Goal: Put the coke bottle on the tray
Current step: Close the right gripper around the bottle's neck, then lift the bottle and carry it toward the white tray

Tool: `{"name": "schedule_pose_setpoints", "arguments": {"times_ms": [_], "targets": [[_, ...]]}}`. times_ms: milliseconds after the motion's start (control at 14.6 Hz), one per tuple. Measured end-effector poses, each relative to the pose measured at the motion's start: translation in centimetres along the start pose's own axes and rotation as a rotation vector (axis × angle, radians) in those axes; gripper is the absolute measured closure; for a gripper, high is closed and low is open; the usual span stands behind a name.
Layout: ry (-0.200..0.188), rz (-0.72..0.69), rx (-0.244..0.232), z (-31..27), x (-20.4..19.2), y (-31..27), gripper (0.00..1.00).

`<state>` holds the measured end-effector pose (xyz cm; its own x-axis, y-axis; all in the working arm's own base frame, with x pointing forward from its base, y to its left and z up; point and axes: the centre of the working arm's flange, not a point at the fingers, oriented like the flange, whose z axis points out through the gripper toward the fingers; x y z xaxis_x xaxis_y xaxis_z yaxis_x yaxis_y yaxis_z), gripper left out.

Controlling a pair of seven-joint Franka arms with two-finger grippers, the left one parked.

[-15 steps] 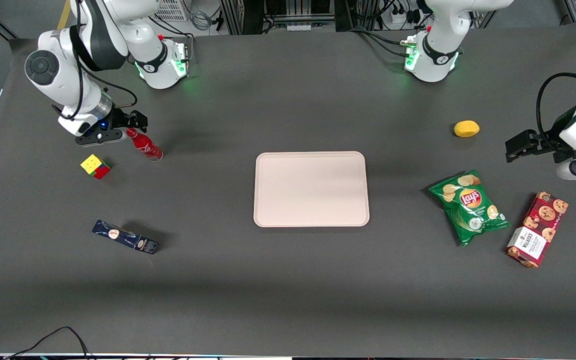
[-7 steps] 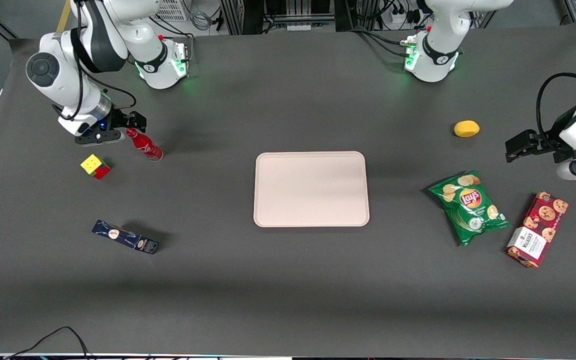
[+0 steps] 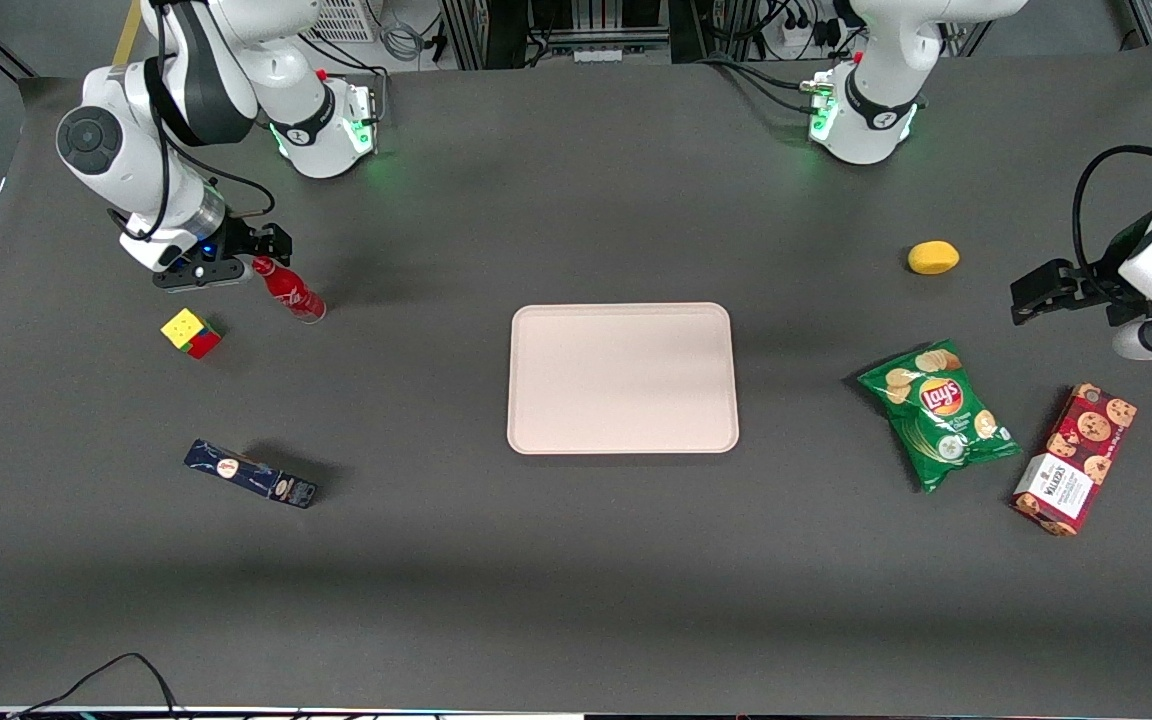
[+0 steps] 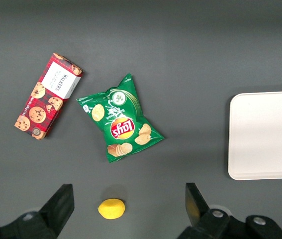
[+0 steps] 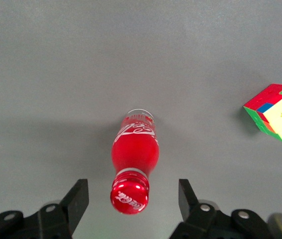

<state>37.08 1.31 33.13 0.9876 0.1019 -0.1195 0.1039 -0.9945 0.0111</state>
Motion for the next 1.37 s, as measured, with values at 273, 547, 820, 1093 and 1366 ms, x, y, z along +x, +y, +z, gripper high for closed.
{"name": "schedule_pose_setpoints", "arguments": {"times_ms": [273, 547, 820, 1093, 1366], "targets": [[0.002, 0.000, 0.000, 0.0, 0.0, 0.0, 0.41], [0.001, 0.000, 0.000, 0.0, 0.0, 0.0, 0.56], [0.002, 0.001, 0.000, 0.0, 0.0, 0.0, 0.69], [0.003, 0.002, 0.000, 0.0, 0.0, 0.0, 0.69], [0.007, 0.013, 0.001, -1.5, 0.7, 0.5, 0.69]]}}
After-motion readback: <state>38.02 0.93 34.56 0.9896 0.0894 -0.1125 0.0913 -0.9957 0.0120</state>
